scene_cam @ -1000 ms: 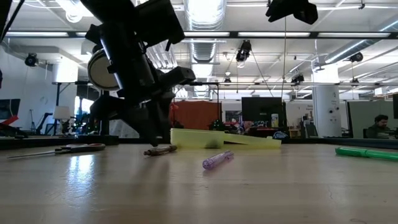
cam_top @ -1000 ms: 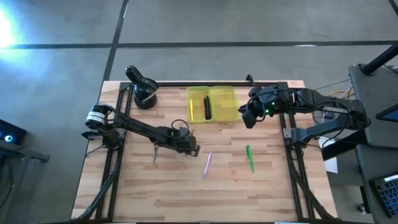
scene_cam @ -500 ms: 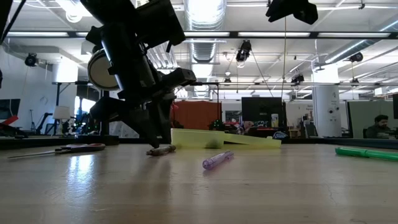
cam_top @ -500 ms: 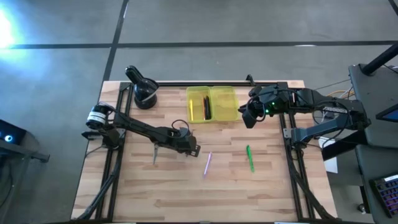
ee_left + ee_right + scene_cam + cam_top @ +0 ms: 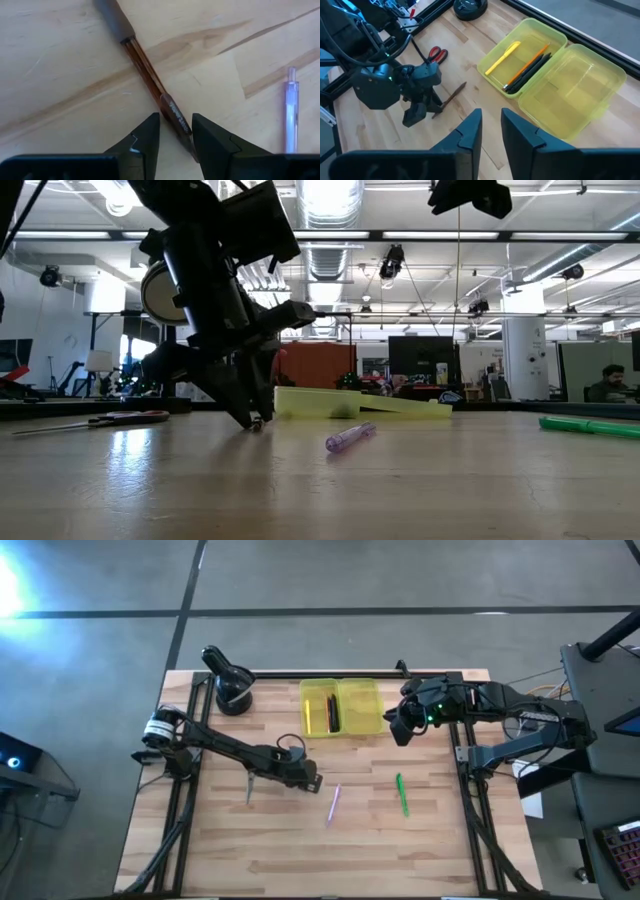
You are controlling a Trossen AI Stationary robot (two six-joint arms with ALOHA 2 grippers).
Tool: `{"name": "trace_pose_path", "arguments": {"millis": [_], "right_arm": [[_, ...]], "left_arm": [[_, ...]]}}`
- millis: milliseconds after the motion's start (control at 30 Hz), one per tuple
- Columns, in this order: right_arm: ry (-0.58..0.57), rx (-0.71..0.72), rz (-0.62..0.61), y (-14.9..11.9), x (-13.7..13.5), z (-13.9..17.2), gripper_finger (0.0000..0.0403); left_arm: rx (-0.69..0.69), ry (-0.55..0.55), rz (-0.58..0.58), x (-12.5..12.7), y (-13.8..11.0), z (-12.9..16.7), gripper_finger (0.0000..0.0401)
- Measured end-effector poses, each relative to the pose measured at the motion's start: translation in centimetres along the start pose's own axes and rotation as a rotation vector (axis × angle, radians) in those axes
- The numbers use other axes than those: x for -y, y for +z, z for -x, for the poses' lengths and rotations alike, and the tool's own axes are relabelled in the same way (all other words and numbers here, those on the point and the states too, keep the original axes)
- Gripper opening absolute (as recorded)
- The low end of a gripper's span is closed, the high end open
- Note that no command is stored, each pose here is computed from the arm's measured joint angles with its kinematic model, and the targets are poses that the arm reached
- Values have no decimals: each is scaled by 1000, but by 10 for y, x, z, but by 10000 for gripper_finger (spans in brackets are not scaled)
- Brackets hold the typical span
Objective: Pick & place school supplies into a supply box
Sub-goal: Put the brown pen into the yellow supply box
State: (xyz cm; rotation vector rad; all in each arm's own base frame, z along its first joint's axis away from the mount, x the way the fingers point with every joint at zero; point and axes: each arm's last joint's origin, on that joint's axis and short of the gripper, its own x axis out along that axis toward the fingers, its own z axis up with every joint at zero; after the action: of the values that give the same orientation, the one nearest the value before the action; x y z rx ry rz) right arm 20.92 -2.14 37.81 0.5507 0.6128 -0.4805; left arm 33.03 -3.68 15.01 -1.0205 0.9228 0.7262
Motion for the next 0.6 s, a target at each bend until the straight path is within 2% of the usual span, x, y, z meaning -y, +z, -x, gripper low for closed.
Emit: {"name": "trace_pose_path", "arguments": {"millis": [333, 600], "right_arm": [[0, -1, 3, 0, 0, 0, 68], [-1, 0, 4, 0, 0, 0, 73]], "left_arm": [[1, 20, 39, -1, -1, -6, 92], [-10, 30, 22, -2, -2, -6, 20]]}}
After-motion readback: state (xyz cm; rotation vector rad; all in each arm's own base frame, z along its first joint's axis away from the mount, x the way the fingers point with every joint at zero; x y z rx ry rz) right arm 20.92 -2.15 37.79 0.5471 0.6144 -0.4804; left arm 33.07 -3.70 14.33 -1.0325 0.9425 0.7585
